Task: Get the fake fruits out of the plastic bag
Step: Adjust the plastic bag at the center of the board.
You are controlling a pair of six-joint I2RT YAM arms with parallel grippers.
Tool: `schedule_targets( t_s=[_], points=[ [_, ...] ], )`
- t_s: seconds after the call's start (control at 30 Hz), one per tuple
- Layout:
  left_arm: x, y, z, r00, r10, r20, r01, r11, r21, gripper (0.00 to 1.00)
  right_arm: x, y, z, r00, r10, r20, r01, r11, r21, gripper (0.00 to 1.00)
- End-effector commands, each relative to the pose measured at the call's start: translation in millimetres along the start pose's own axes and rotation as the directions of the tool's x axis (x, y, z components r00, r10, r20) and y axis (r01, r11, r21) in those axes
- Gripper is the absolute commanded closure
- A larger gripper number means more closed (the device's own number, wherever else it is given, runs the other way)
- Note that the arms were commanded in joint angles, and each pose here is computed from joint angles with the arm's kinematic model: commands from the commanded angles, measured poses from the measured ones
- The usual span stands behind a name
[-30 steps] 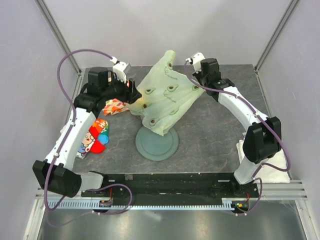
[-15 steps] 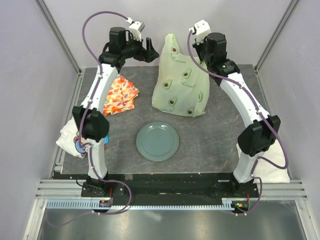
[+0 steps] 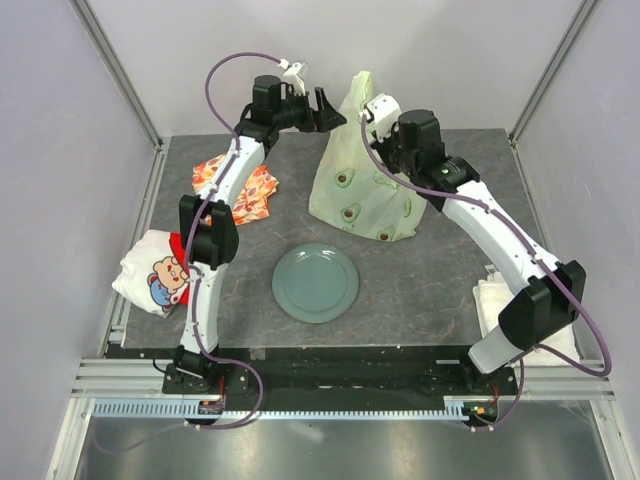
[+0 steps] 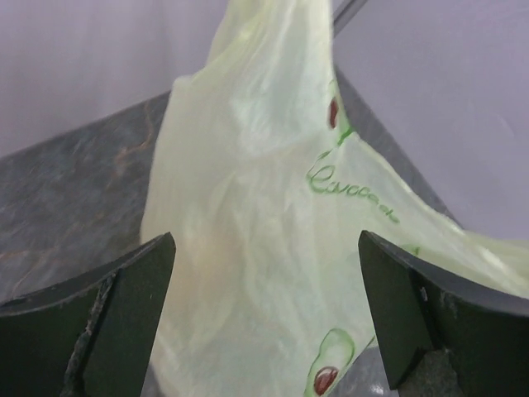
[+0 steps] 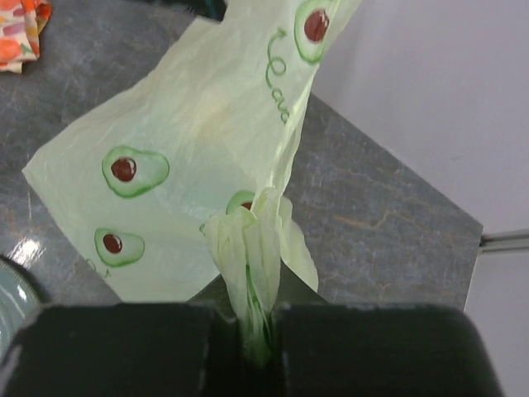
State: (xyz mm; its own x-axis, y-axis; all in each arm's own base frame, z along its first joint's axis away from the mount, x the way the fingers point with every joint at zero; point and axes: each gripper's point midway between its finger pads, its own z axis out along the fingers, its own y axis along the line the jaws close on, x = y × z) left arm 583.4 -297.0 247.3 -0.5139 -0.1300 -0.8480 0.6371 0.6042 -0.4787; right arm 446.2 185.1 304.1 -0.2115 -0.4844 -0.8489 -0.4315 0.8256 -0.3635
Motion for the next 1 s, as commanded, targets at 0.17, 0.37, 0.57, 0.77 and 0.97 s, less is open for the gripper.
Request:
schedule_targets(
  t_s=[0.17, 0.37, 0.57, 0.77, 0.97],
  points=[
    [-57.4, -47.3, 38.7, 0.936, 0.237, 0.260, -0.250, 0.968, 0.020, 0.01, 28.6, 7.1, -38.2, 0.993, 0.083, -0.078, -0.085, 0.996, -0.018, 0.99],
    [-54.5, -51.8, 71.1, 0.877, 0.350, 0.329, -0.347, 0.935, -0.068, 0.14, 34.2, 10.5, -44.5, 0.988, 0.105, -0.109, -0.109, 0.994, -0.030, 0.99],
    [-73.8, -63.0, 64.3, 0.834, 0.415, 0.363, -0.390, 0.909, -0.145, 0.98, 40.3, -17.8, -34.4, 0.983, 0.139, -0.121, -0.129, 0.988, 0.089, 1.00],
    [-130.7, -64.4, 19.6, 0.741, 0.504, 0.443, -0.469, 0.861, -0.195, 0.98, 21.8, -138.1, 24.4, 0.972, 0.233, -0.040, -0.197, 0.892, 0.408, 1.00],
    [-180.4, -83.8, -3.1, 0.503, 0.710, 0.493, -0.630, 0.692, -0.353, 0.98, -29.9, -222.9, 69.0, 0.960, 0.242, 0.144, -0.281, 0.802, 0.527, 1.00]
  ],
)
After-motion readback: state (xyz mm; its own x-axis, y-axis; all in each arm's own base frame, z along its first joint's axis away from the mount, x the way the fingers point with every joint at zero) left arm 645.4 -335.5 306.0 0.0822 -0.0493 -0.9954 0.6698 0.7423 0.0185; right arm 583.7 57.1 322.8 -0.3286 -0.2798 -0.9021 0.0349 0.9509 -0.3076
